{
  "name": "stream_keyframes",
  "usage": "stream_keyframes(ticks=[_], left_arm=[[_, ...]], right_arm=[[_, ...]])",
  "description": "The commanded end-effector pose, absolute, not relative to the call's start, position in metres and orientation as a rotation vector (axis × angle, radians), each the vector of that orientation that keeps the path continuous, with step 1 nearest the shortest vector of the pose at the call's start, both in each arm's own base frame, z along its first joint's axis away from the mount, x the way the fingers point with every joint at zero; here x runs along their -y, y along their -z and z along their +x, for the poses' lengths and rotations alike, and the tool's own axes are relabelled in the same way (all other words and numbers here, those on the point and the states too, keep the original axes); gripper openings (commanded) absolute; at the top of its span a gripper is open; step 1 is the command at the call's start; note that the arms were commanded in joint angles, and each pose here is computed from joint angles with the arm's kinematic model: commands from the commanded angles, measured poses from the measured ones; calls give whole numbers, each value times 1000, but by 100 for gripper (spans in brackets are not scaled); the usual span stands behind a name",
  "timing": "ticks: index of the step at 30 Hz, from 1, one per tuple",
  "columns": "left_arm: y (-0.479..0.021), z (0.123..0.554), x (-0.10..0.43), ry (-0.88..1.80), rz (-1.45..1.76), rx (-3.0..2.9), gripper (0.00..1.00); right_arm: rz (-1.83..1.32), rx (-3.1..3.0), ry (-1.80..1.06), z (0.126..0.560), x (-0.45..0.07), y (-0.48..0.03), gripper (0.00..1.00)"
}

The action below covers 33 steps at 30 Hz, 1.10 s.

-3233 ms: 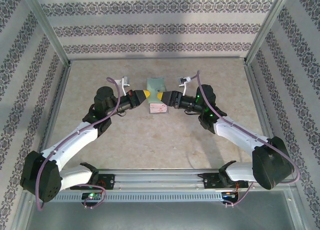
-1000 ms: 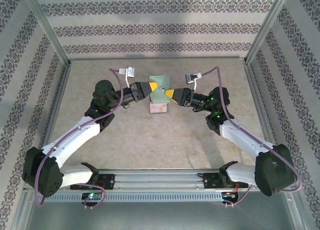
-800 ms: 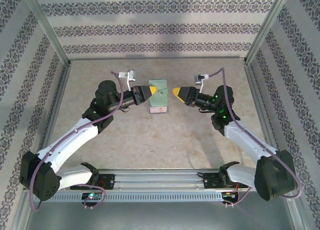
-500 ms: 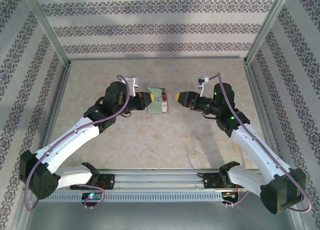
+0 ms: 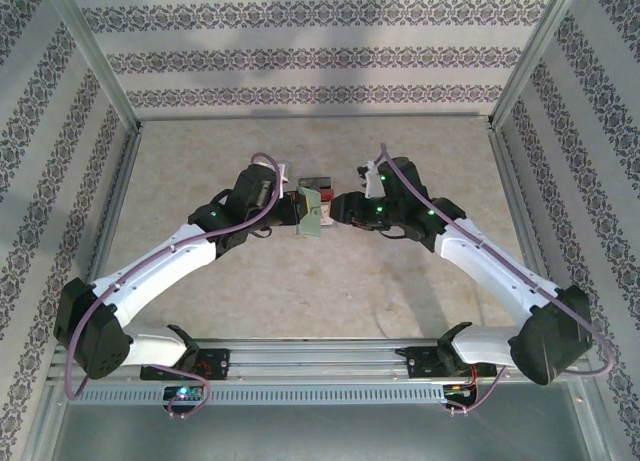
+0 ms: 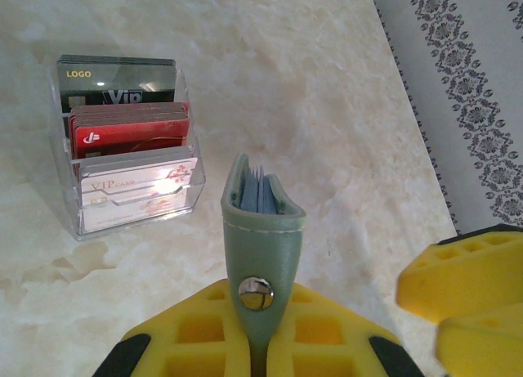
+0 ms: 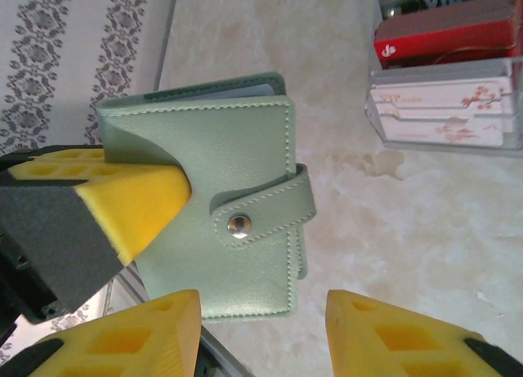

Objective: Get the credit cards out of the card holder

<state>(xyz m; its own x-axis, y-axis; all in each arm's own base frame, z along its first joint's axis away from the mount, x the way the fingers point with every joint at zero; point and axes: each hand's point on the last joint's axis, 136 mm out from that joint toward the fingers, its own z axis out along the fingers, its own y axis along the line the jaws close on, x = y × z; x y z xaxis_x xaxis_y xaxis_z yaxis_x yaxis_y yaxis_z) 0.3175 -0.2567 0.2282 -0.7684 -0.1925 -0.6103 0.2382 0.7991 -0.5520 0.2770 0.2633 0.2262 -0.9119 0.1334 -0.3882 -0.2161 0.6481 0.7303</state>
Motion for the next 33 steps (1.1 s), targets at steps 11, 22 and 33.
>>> stream_keyframes(ticks=[11, 22, 33], left_arm=[[-251, 317, 271, 900, 63, -2247, 0], [-254, 318, 278, 950, 67, -2237, 0], [-257, 317, 282, 970, 79, -2233, 0]], right_arm=[[-100, -2475, -1159, 286, -297, -226, 41], [-134, -2483, -1161, 289, -307, -221, 41], [-108, -2484, -1055, 303, -300, -212, 33]])
